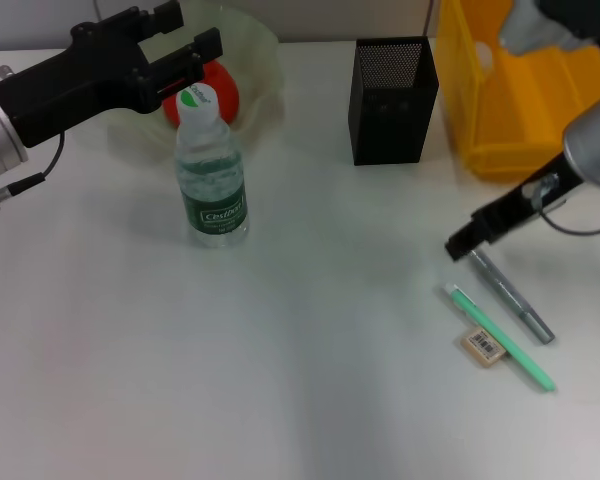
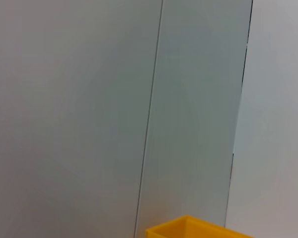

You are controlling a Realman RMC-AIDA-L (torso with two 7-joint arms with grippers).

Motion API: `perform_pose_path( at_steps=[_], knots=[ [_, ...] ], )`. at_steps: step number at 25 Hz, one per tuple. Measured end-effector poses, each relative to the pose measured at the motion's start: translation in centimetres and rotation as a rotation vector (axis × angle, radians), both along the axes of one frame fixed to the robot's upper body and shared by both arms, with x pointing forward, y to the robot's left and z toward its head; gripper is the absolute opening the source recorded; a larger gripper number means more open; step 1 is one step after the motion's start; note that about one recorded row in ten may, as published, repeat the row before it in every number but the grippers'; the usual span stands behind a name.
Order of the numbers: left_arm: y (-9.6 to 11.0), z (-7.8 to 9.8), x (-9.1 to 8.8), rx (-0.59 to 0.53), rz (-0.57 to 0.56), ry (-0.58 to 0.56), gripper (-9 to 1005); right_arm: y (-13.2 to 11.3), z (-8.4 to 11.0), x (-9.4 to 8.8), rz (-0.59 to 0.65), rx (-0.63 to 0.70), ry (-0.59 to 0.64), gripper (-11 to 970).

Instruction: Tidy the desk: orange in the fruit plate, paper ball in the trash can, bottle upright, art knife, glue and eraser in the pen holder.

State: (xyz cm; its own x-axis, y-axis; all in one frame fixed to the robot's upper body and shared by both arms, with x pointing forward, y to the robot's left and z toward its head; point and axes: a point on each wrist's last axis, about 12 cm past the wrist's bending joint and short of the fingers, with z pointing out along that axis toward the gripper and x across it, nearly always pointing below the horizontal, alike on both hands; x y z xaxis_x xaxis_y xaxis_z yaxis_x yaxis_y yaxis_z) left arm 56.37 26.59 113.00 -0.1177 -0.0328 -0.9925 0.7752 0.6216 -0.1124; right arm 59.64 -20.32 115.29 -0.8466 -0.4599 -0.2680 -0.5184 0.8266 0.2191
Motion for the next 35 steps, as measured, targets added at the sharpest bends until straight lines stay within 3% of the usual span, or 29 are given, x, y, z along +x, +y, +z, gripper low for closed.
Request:
perform_pose_path(
  at_steps=[7,31,35],
  knots=[
    [-0.1,0.0,0.1,0.0,0.002,0.001,606,1.3,-0.6,-1.3,0.05,-0.073,0.088,547],
    [0.0,0.1,0.5,0.0,0.012,-0.007,608,3.2,-2.5,-1.0,0.111,-0.133,0.052,487],
    [-0.1,0.2,0.5,0.0,0.011,-0.008,608,3.3,-2.7,-1.1,0.116,-0.139,0.063,427]
  ],
)
